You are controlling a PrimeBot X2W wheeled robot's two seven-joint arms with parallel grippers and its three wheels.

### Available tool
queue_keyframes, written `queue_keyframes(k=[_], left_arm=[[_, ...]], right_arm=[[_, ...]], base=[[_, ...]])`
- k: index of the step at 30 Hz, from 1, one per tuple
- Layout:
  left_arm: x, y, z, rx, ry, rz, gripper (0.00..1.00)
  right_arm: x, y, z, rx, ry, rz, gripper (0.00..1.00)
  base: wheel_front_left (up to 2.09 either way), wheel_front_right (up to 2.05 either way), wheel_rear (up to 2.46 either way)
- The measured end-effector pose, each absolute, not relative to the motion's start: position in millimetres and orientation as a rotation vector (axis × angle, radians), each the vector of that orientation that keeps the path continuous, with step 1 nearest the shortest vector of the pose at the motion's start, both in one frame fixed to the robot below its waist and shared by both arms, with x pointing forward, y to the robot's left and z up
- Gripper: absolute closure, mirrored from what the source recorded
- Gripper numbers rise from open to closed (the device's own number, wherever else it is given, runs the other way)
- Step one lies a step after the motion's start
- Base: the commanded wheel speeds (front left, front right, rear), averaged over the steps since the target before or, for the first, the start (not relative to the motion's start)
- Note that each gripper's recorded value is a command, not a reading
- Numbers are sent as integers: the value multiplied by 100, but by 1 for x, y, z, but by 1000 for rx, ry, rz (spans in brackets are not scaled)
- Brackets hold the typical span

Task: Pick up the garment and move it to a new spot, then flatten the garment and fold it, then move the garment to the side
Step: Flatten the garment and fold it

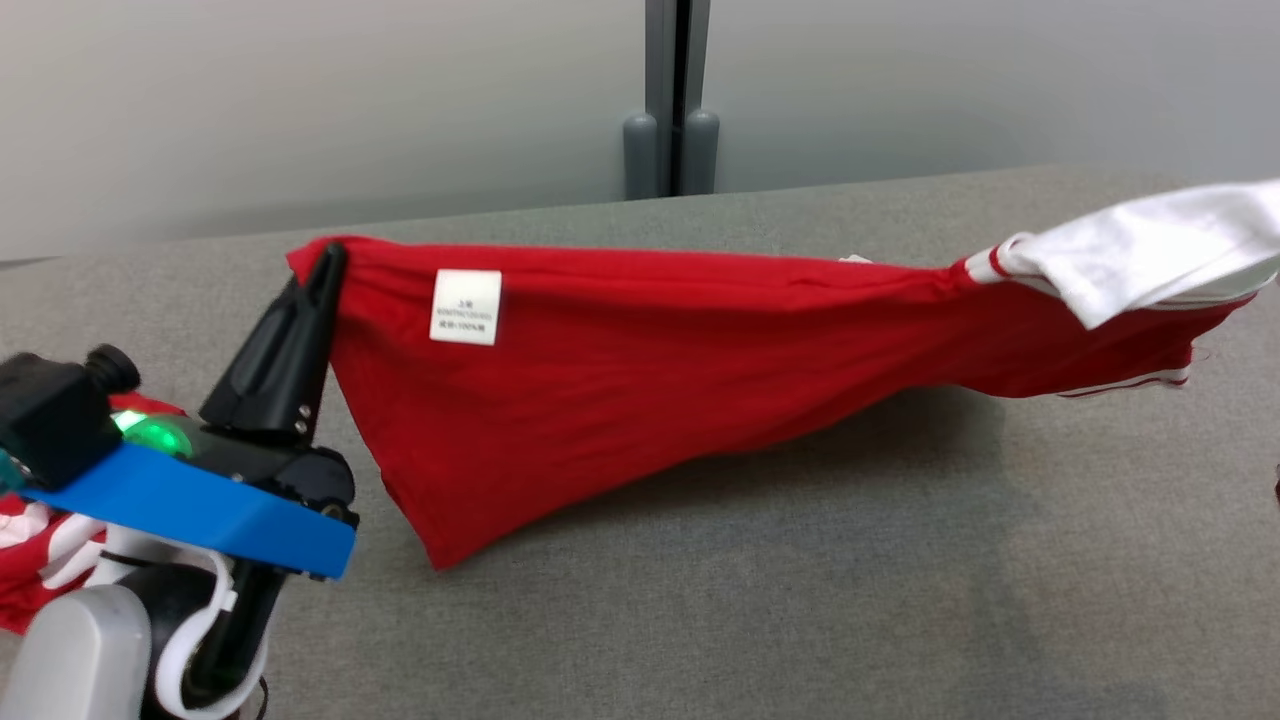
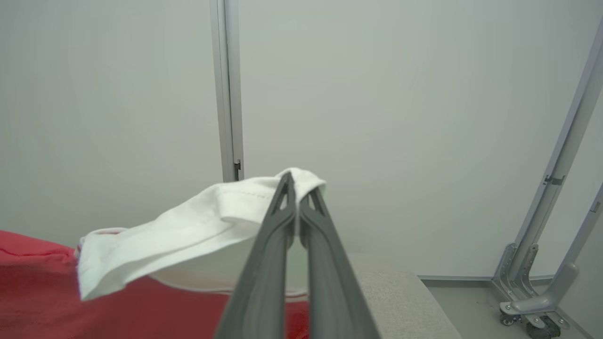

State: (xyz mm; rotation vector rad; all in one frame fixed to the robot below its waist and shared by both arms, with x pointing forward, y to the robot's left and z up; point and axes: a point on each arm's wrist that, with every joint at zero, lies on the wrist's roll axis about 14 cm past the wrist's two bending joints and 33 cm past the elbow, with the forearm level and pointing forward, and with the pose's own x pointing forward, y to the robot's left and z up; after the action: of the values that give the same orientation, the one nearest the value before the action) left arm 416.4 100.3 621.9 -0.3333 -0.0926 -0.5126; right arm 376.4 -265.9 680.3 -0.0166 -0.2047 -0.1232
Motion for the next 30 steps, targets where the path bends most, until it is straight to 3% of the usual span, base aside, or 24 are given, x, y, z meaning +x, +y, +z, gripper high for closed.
queue_keyframes(k=[4,11,14,19,22,30], left_arm=[[440,101,615,-365,-38,-509,100],[500,93,599,-386,12,-521,100],[554,95,588,-393,7,-490,100],[611,110,597,-342,-94,-415,100],[633,122,622,-317,-205,-371,100],[632,130,707,-223,-529,-345,100]], right_arm=[[402,-270,692,-61,-204,-114,100],[477,-274,660,-97,-92,-84,100],[537,-266,640,-126,-53,-51,100],[599,-248,673,-143,-213,-14,100],[617,-236,706,-166,-351,2,100],[602,-229,799,-272,-684,-6,100]], base=[[0,0,0],[0,0,0],[0,0,0],[0,0,0],[0,0,0],[0,0,0]])
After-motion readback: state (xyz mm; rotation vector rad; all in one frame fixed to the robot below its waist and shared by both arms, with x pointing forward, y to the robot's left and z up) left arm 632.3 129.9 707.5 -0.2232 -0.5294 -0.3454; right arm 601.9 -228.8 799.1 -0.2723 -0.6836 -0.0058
